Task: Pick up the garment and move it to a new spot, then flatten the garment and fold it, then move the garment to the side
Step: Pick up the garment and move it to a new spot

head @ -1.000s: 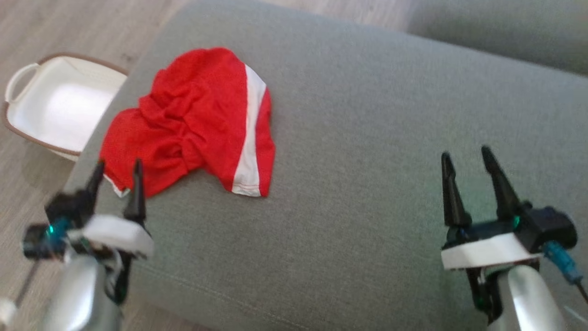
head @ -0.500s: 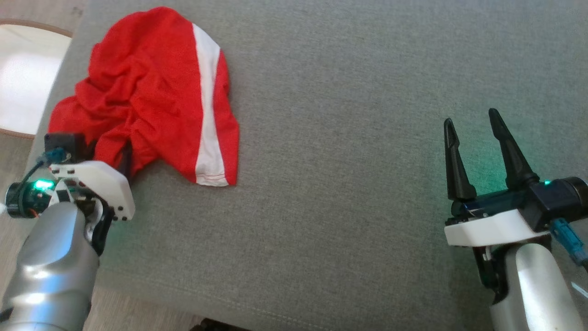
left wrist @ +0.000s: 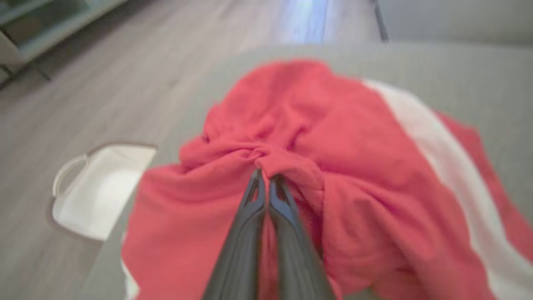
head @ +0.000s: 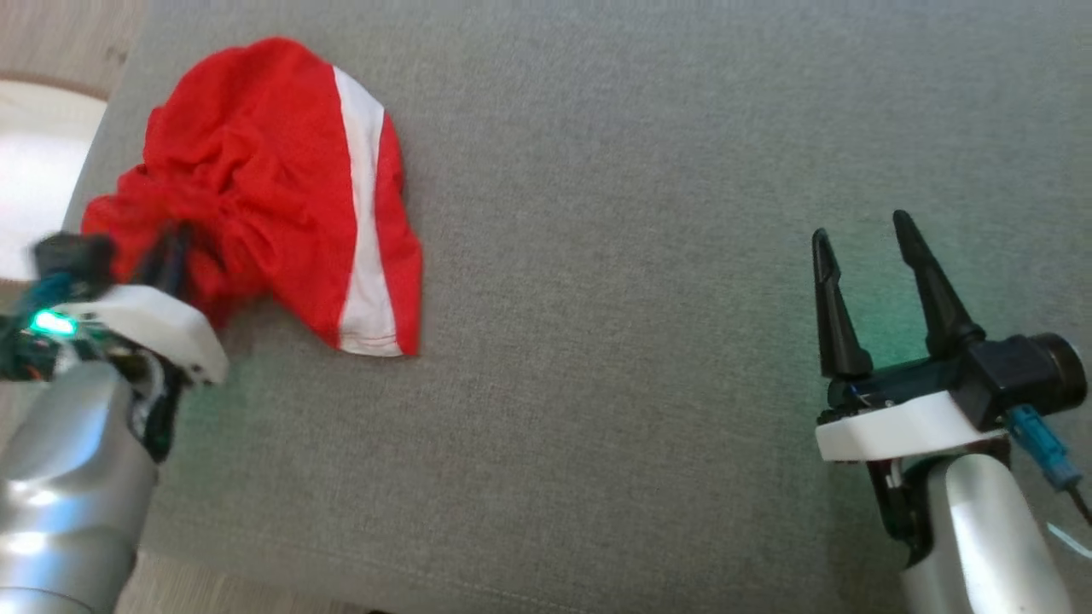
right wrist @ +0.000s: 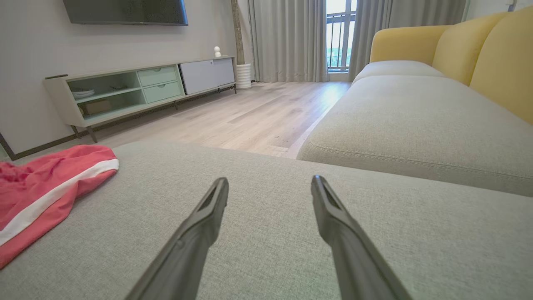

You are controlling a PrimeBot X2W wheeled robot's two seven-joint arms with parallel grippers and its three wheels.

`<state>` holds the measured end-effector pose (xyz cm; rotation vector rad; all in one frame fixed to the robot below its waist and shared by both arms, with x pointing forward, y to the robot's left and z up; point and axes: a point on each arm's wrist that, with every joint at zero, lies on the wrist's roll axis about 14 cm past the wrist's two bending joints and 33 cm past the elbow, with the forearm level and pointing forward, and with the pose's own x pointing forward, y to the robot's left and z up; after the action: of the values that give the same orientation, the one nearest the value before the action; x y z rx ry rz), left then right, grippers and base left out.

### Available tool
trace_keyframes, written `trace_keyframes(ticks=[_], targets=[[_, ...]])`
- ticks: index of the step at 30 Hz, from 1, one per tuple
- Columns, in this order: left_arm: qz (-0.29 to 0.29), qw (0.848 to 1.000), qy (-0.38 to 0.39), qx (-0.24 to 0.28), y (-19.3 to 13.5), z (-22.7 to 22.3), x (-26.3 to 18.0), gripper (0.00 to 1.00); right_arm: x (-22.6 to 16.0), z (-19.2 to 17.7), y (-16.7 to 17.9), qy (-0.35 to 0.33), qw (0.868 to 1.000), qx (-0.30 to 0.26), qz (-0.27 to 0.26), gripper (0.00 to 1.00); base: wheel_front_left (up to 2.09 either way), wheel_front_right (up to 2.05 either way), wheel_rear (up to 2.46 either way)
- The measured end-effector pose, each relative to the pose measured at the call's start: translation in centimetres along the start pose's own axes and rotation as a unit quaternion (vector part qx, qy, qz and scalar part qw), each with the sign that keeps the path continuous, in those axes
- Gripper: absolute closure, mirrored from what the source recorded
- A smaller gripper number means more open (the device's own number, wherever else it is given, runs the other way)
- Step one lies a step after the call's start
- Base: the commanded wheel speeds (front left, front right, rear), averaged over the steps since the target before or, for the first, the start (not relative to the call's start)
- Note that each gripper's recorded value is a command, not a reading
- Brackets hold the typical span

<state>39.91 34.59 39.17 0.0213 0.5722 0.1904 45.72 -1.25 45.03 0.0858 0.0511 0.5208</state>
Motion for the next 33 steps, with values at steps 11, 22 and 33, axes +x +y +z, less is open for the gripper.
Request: trace_keyframes(ticks=[11, 22, 33], targets=[[-0.056, 0.966, -0.249, 0.031, -4.5, 13.7, -1.7, 1.00, -2.8, 2.5, -1.3, -0.032, 0.999, 0.009, -0.032, 0.00, 0.00, 0.00, 0.00], [-0.267, 0.888, -0.370, 0.063, -22.1, 19.5, -6.6, 1.00, -7.3, 4.2, -5.1, -0.052, 0.993, 0.017, -0.108, 0.00, 0.00, 0.00, 0.00], [-0.405, 0.839, -0.355, 0.076, -35.6, 19.9, -7.1, 1.00, -10.1, 4.7, -9.7, -0.063, 0.981, 0.026, -0.183, 0.00, 0.00, 0.00, 0.00]])
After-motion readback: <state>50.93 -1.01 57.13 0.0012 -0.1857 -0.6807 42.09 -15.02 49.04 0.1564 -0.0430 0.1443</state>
